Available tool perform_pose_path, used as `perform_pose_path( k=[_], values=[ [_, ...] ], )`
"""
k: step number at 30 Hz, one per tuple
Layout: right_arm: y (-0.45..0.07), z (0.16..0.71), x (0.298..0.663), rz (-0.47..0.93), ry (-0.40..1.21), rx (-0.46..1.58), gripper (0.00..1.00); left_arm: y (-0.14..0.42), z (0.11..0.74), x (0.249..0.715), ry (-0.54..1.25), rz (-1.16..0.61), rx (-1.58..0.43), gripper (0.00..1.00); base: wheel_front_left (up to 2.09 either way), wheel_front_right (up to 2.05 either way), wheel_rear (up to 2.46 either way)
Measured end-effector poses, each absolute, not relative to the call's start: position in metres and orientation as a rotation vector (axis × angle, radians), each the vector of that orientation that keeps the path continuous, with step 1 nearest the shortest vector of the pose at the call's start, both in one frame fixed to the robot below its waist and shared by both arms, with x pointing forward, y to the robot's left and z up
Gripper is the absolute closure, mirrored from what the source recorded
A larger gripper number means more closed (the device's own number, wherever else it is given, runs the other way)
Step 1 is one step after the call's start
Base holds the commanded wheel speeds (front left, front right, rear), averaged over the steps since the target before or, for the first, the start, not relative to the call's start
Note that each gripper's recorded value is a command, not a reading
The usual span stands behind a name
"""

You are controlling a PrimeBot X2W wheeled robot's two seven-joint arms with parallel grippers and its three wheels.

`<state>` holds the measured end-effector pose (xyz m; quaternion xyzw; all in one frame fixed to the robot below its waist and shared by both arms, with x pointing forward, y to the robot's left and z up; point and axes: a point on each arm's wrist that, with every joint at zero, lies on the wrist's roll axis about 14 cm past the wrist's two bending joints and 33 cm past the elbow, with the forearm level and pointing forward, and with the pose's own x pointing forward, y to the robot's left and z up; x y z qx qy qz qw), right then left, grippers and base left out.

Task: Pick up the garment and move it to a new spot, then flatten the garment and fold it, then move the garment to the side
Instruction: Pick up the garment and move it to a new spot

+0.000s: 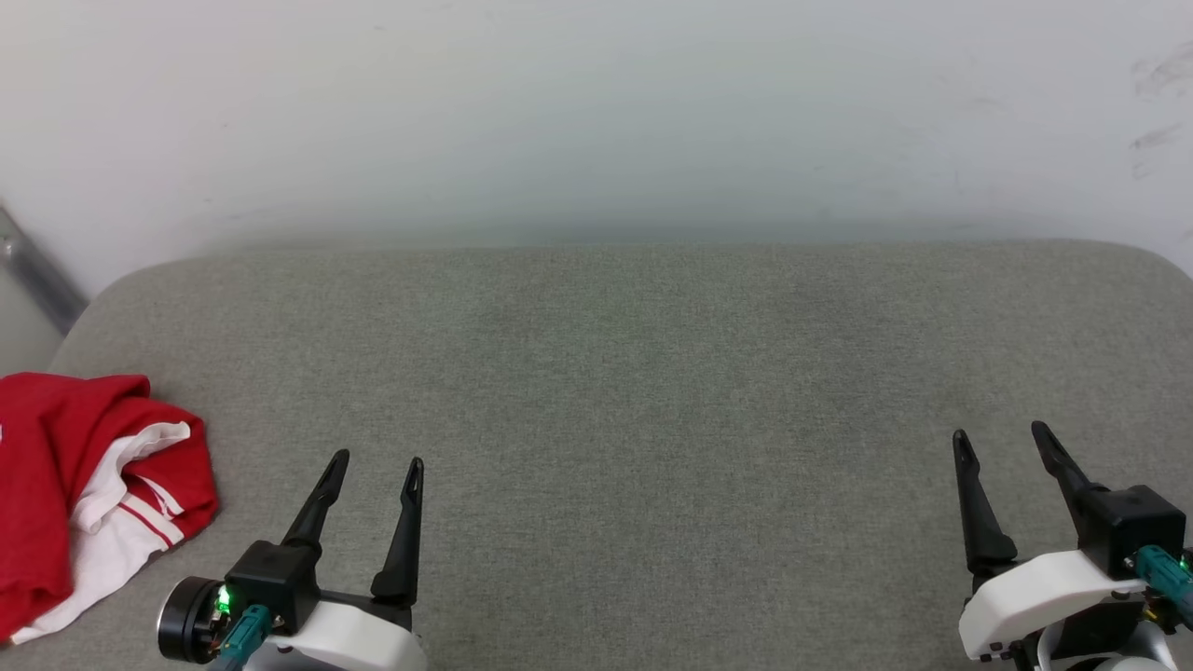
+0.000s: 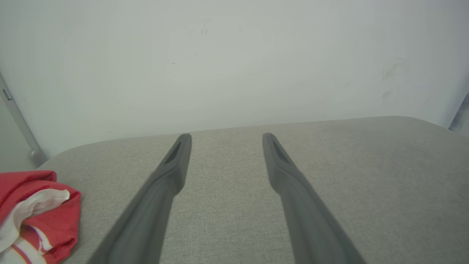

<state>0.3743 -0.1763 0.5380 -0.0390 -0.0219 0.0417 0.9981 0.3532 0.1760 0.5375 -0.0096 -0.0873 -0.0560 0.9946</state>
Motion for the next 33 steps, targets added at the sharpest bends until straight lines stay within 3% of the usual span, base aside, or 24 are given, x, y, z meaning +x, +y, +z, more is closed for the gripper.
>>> perform_pose_path(
  k=[15,33],
  values=[
    [-0.131,0.545,0.388,0.214,-0.070,-0.043,0.00,0.213,0.533,0.334,-0.168,0.011,-0.037,0.00,0.00,0.00,0.00],
    [0.020,0.556,0.392,0.642,-0.089,0.036,0.00,0.326,0.536,0.236,-0.188,0.425,-0.001,0.00,0.00,0.00,0.00]
  ],
)
